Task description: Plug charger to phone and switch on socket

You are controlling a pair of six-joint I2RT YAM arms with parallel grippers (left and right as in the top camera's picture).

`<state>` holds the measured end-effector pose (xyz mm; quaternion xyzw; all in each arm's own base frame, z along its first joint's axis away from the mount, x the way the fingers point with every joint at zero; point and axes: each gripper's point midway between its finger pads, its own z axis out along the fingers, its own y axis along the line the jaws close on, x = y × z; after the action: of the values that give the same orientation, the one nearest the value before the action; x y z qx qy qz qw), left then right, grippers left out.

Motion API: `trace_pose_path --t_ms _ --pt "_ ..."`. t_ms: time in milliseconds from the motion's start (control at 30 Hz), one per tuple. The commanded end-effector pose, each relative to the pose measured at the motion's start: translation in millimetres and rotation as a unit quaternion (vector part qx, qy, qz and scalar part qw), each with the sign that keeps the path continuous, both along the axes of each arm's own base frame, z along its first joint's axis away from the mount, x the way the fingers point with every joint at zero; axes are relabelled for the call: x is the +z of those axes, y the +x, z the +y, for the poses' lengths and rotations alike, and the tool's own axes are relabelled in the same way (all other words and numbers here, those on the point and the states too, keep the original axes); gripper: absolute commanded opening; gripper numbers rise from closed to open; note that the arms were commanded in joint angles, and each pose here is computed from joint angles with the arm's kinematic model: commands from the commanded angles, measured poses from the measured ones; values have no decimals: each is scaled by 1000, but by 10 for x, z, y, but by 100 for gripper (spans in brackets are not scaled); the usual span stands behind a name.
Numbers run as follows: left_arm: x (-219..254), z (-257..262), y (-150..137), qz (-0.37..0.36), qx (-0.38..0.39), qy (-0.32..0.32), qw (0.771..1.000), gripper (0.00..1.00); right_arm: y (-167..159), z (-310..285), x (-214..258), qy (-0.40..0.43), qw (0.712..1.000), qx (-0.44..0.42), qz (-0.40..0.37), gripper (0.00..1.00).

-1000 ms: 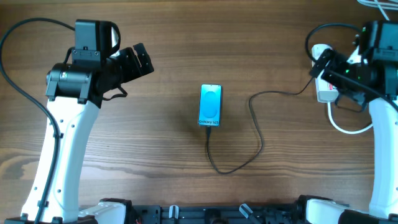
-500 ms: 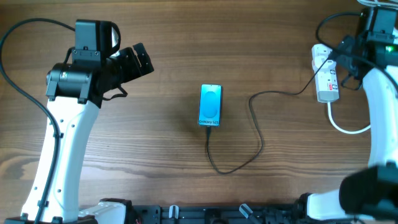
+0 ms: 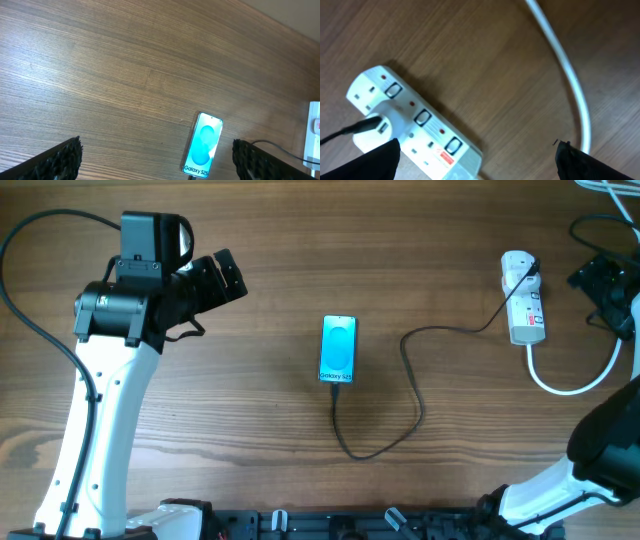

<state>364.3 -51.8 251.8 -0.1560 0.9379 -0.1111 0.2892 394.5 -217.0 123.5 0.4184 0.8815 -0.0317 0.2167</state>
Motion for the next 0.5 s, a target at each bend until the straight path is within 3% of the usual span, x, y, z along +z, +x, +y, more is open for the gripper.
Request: trace_pose_path --t_ms 0,467 --pt "-26 41 9 3 10 5 1000 100 155 72 -146 22 999 26 -7 100" --pt "-26 41 9 3 10 5 1000 100 183 55 -841 51 997 25 46 100"
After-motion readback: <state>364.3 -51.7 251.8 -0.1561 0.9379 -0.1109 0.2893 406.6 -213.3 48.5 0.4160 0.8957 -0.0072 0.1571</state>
